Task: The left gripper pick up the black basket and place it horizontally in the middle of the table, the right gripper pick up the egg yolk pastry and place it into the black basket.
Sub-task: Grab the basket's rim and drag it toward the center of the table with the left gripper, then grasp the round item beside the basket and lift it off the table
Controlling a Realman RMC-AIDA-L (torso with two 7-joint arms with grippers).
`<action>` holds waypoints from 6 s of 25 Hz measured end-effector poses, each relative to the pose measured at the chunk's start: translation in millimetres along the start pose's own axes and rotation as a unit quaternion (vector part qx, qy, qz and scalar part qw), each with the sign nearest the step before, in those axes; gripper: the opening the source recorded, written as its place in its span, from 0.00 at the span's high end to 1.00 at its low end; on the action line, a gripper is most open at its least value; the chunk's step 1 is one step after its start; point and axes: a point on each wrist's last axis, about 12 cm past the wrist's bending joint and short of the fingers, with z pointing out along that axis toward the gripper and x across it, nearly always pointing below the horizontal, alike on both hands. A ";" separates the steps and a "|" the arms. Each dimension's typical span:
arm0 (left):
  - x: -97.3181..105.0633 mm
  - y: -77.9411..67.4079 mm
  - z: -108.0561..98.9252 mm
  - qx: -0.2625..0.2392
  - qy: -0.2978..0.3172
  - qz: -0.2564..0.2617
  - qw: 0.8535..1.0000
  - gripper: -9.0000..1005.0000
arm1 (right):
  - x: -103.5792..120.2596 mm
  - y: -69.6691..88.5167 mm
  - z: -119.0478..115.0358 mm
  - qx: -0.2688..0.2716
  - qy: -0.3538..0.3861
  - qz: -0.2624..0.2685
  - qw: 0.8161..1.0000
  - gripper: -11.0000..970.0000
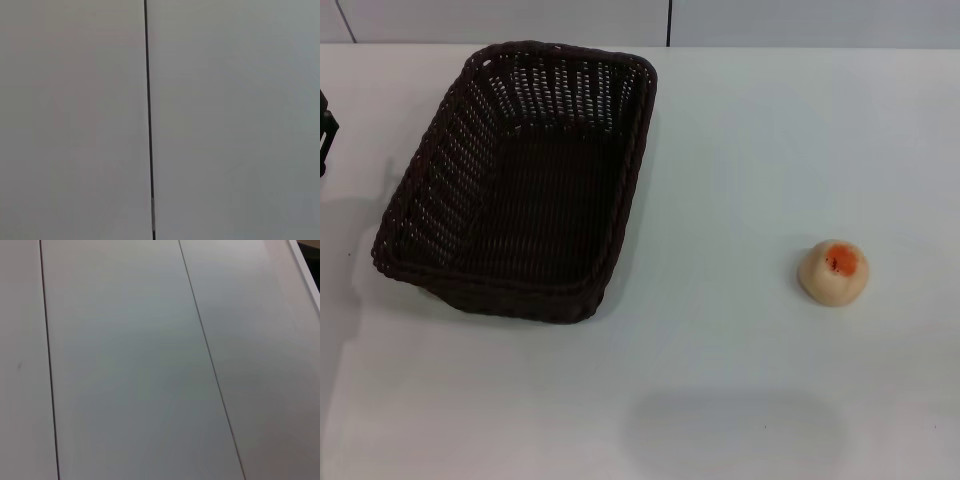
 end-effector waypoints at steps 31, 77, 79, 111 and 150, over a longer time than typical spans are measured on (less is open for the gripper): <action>-153.3 -56.9 92.9 0.143 0.313 0.106 0.933 0.24 | 1.2 0.8 1.1 -0.004 0.004 0.001 1.000 0.20; -127.0 -88.0 118.4 0.196 0.485 0.185 0.832 0.53 | 3.6 4.4 1.2 -0.020 0.014 0.004 1.000 0.20; -127.0 -88.0 118.4 0.196 0.485 0.185 0.832 0.61 | 3.7 4.6 1.2 -0.020 0.015 0.004 1.000 0.20; -189.8 -149.3 130.2 0.551 0.341 0.251 0.719 0.80 | -1.6 8.6 -2.6 -0.035 -0.003 0.011 0.999 0.20; -185.9 -177.3 158.0 0.530 0.233 0.325 0.747 0.51 | -1.8 14.2 -1.0 -0.054 -0.006 0.013 0.998 0.20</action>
